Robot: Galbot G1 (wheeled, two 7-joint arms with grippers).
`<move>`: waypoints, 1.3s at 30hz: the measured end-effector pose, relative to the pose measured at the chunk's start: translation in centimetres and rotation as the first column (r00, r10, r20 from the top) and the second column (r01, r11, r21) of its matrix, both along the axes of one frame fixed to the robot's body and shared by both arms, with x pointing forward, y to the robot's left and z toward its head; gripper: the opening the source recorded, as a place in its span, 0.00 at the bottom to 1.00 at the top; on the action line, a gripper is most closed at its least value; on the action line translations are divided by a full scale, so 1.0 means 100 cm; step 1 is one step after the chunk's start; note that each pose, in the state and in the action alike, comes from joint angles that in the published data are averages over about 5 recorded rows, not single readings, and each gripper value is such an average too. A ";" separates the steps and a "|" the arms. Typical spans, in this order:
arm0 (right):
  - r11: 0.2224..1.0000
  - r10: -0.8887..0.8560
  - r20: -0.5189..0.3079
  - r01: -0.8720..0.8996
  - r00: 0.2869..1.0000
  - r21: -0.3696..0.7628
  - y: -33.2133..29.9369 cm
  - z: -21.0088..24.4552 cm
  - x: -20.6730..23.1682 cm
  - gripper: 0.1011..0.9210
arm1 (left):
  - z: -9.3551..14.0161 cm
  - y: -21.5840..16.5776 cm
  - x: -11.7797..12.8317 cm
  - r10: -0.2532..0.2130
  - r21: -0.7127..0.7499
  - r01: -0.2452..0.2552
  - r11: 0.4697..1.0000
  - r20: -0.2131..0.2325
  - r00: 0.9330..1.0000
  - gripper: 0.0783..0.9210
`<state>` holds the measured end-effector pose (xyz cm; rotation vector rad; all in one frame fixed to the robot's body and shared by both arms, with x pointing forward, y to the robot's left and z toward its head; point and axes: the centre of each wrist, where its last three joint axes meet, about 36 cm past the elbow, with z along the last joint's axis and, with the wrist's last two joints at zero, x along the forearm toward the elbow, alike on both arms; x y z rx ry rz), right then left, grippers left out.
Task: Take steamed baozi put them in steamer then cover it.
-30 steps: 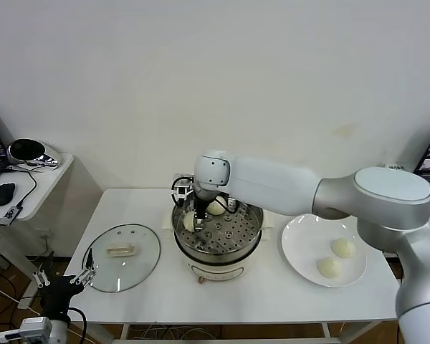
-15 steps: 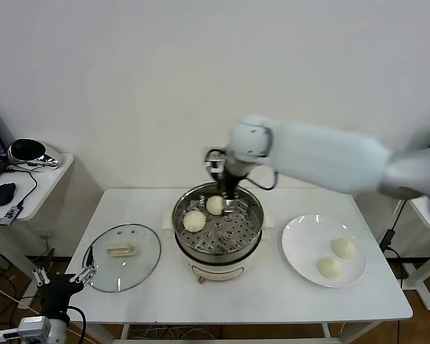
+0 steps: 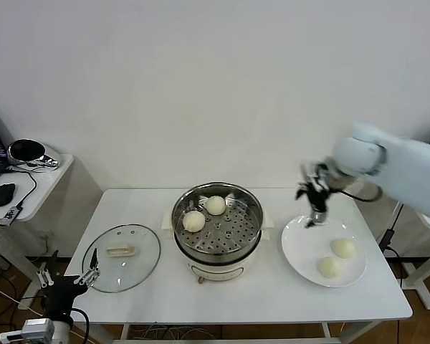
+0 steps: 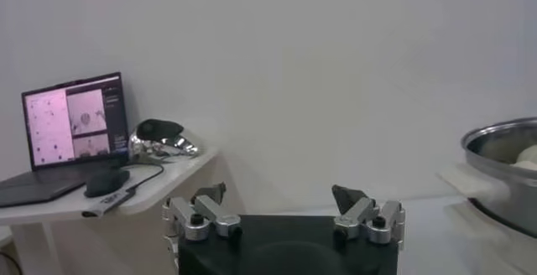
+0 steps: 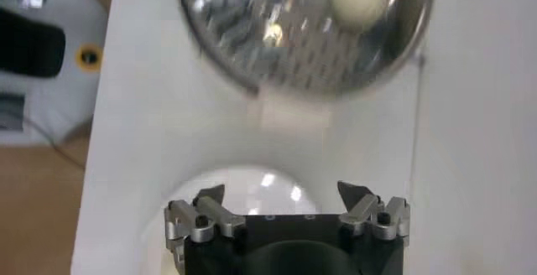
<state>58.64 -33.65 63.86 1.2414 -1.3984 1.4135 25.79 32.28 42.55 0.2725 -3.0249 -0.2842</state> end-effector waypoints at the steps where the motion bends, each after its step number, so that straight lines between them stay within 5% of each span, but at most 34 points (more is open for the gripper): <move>1: 1.000 -0.003 -0.004 0.003 1.000 -0.005 -0.008 -0.008 -0.003 0.88 | 0.000 0.000 0.000 0.001 0.001 -0.001 1.000 -0.001 1.000 0.88; 18: 0.996 -0.025 -0.079 0.019 0.997 -0.083 -0.070 -0.118 -0.031 0.88 | -0.005 0.004 -0.007 0.025 0.009 -0.025 1.000 -0.021 0.999 0.88; 34: 0.997 -0.057 -0.088 0.052 0.994 -0.061 -0.067 -0.167 -0.021 0.88 | -0.008 0.005 -0.010 0.037 0.013 -0.036 0.999 -0.026 0.999 0.88; 39: 0.996 -0.071 -0.090 0.065 0.993 -0.061 -0.064 -0.173 -0.018 0.81 | -0.009 0.005 -0.009 0.037 0.012 -0.037 0.999 -0.025 0.999 0.88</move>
